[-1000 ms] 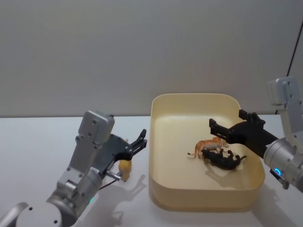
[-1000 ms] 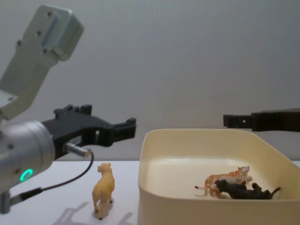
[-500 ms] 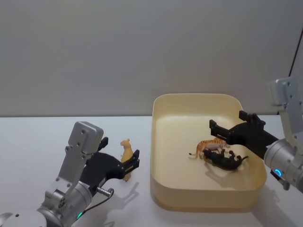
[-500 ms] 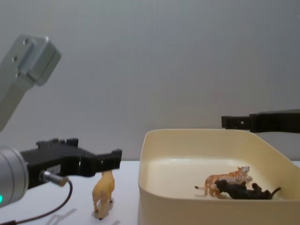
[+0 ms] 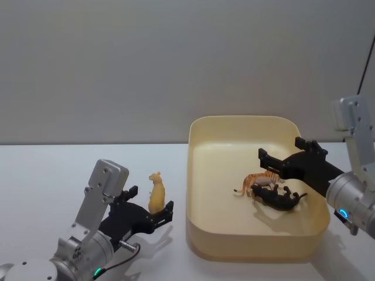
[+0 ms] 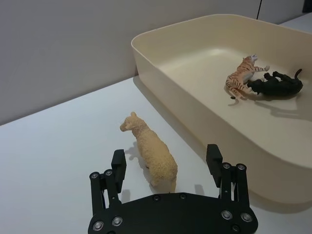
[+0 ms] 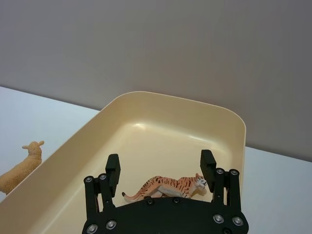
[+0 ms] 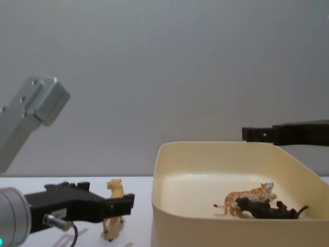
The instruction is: Pick up the toy alternately with two hands and place it into the central storage box.
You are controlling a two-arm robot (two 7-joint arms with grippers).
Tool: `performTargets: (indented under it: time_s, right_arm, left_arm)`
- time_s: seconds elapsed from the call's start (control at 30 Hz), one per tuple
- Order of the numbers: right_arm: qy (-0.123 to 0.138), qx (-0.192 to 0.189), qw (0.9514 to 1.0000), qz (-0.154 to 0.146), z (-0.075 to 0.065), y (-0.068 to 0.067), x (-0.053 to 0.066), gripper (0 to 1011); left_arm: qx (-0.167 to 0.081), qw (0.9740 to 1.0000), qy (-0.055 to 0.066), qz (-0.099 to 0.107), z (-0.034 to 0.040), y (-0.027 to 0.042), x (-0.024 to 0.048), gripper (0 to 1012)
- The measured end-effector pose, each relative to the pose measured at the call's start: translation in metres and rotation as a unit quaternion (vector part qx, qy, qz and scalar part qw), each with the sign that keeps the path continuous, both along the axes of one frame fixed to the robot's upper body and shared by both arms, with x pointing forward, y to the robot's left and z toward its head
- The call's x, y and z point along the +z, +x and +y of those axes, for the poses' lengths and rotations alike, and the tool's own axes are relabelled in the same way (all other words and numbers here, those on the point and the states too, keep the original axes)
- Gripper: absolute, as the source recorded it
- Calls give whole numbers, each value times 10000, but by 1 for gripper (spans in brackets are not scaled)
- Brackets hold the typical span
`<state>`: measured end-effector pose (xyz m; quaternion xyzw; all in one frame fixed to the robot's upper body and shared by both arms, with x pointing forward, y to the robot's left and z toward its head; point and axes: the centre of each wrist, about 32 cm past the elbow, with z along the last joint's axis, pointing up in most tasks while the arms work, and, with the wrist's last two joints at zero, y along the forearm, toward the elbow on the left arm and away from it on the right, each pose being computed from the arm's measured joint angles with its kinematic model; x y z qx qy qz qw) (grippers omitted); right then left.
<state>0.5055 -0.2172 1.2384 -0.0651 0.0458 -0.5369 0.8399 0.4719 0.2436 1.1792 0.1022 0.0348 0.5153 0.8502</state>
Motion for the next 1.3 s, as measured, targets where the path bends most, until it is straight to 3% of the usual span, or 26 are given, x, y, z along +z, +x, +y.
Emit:
performTargets:
  time_s: [0.47, 0.6, 1.07, 1.13, 1.3]
  right_arm:
    - [-1, 0, 10000, 1, 0, 0, 0, 1001]
    - [-1, 0, 10000, 1, 0, 0, 0, 1001]
    - [-1, -1, 10000, 0, 0, 0, 0, 1001]
    - [-1, -1, 10000, 0, 0, 0, 0, 1001]
    - [-1, -1, 10000, 1, 0, 0, 0, 1001]
  left_arm:
    - [-15, 9996, -199, 175, 22, 192, -202, 1001]
    - [-14, 9995, -238, 197, 23, 223, -238, 943]
    - [-17, 9993, -304, 224, 19, 275, -290, 563]
    - [-23, 9993, -295, 211, 11, 274, -279, 445]
    - [48, 9996, -236, 135, -27, 272, -223, 413]
